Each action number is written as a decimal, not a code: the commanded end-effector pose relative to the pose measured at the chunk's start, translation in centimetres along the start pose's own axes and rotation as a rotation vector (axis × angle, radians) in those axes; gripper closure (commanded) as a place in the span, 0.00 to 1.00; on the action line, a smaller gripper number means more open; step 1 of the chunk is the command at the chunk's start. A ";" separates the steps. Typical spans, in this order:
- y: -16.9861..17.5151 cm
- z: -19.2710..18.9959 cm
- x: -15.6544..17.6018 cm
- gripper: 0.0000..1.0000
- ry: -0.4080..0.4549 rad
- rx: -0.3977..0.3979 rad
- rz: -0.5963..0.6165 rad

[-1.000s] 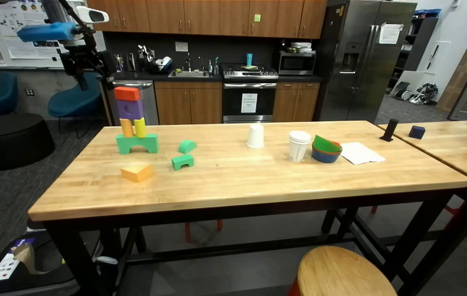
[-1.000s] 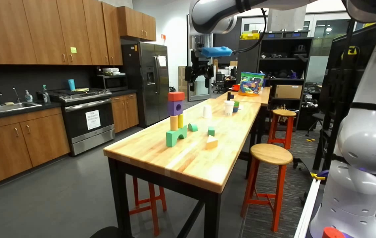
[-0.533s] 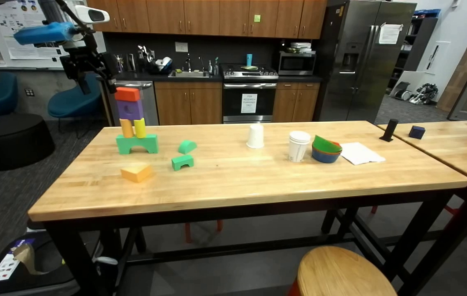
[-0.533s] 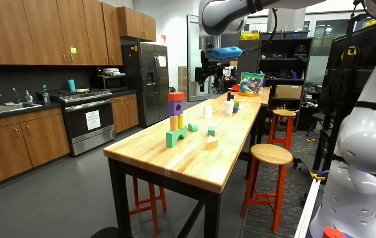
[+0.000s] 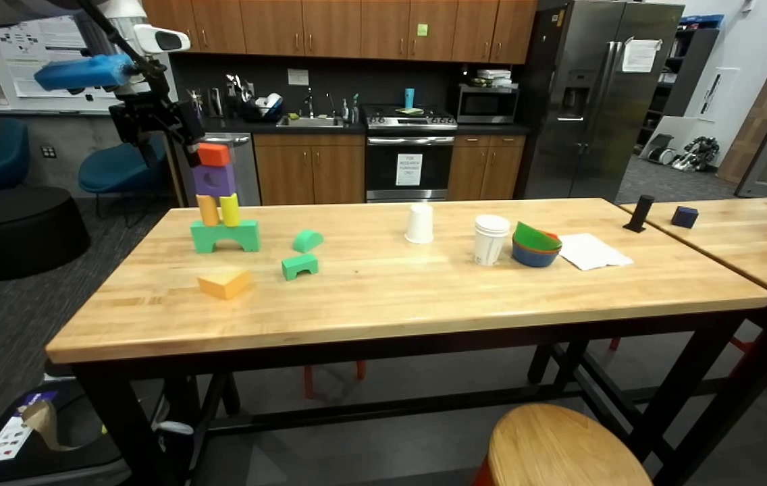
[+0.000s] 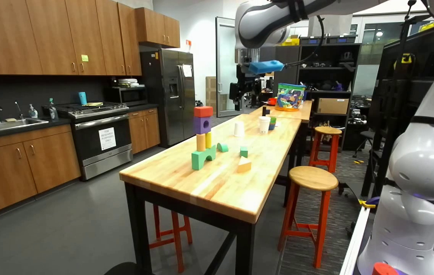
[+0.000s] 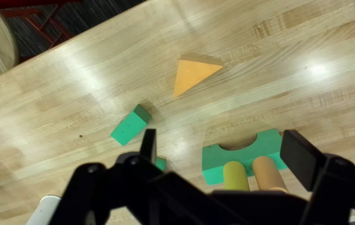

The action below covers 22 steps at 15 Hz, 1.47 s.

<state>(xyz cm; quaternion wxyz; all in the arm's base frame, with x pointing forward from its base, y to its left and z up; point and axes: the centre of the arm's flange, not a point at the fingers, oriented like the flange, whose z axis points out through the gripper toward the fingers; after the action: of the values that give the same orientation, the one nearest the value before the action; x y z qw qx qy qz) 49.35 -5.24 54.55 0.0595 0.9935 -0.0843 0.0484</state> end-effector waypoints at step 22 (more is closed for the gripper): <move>-0.8 4.8 -2.3 0.00 -0.124 0.002 -0.105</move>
<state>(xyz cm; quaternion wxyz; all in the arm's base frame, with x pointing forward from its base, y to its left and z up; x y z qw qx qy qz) 48.70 -4.63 48.95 0.0575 0.9967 -0.0540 -0.0185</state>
